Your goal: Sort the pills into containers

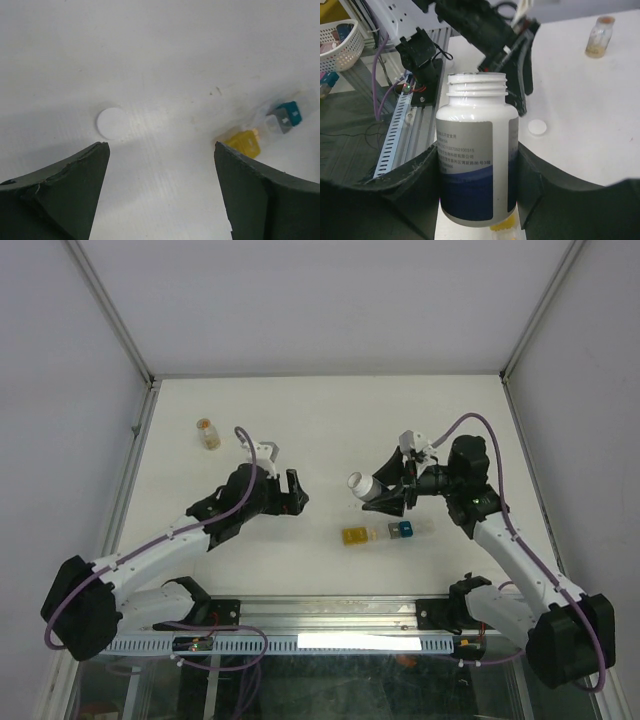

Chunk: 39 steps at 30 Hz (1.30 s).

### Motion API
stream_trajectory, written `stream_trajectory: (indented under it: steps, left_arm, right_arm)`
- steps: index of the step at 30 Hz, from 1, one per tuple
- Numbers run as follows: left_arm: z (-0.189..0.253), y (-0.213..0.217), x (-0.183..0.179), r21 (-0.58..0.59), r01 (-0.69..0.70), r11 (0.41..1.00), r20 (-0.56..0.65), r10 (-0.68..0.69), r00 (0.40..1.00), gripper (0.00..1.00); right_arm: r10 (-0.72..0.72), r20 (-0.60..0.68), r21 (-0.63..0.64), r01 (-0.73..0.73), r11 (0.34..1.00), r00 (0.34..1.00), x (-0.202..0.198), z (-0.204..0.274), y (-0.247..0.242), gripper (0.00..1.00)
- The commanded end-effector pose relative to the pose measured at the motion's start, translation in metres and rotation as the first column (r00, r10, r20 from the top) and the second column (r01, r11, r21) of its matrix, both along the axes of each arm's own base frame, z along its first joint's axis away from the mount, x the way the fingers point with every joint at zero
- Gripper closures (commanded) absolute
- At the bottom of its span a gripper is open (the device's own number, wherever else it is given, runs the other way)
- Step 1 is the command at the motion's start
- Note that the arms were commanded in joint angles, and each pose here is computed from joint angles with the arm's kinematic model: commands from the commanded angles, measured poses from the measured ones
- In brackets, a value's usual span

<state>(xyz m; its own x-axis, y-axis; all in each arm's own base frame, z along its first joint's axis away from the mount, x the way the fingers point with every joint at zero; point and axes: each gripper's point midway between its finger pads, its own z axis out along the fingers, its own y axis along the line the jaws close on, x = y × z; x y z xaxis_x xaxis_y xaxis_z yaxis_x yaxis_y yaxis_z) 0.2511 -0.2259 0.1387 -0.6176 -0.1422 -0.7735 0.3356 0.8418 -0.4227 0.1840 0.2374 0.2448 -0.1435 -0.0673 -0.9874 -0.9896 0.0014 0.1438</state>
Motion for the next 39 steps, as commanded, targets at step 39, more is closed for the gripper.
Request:
stream_trajectory:
  steps: [39]
  left_arm:
    - [-0.107,0.004,0.044,0.557,0.016,0.830,-0.235,0.139,0.962,0.48]
  right_arm:
    - [-0.010,0.108,0.083,0.001,0.997,0.994,-0.007,0.043,-0.015,1.00]
